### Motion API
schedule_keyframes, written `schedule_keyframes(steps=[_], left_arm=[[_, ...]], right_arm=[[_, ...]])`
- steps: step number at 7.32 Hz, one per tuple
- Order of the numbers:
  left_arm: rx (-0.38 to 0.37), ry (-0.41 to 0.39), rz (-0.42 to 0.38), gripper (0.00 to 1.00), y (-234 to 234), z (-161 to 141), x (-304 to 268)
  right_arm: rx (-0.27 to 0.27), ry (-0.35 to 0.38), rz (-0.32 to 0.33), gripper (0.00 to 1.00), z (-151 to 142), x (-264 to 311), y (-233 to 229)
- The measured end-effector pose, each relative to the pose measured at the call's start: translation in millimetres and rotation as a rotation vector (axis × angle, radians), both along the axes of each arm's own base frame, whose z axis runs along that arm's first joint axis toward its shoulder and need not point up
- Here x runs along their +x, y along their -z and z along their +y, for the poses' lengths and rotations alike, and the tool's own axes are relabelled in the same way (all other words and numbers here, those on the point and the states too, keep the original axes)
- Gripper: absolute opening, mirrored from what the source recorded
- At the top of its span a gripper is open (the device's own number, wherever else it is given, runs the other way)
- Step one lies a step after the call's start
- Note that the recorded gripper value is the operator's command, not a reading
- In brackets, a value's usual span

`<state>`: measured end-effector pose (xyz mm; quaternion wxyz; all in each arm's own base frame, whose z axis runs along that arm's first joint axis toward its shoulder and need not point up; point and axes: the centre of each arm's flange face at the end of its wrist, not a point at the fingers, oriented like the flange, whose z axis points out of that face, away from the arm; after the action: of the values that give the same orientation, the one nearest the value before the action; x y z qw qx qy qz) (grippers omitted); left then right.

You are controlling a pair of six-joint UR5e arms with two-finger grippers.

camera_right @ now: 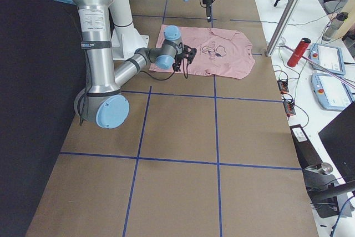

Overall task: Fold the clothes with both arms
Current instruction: 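Move the right gripper to the hem corner nearest the robot while left holds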

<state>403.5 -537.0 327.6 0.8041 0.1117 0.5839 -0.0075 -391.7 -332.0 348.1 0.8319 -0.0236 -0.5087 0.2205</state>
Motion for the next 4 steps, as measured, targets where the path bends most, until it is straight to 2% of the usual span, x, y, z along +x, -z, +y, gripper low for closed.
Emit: schedule_keyframes(steps=[1, 2, 3, 4], left_arm=[[-0.011, -0.008, -0.003, 0.78, -2.4, 5.1, -3.3], [-0.017, -0.01, -0.008, 0.83, -6.2, 7.7, -4.4], [-0.022, -0.01, -0.011, 0.84, -8.7, 8.5, -4.2], [-0.031, -0.009, -0.013, 0.86, -10.0, 8.3, -3.2]], right_arm=[[-0.022, -0.025, 0.01, 0.92, 45.5, -22.5, -2.2], [-0.05, -0.062, 0.025, 0.83, 85.7, -44.6, -6.3], [-0.068, -0.099, 0.065, 0.79, 120.5, -63.3, -10.6], [-0.068, -0.131, 0.11, 0.79, 147.1, -74.9, -8.7]])
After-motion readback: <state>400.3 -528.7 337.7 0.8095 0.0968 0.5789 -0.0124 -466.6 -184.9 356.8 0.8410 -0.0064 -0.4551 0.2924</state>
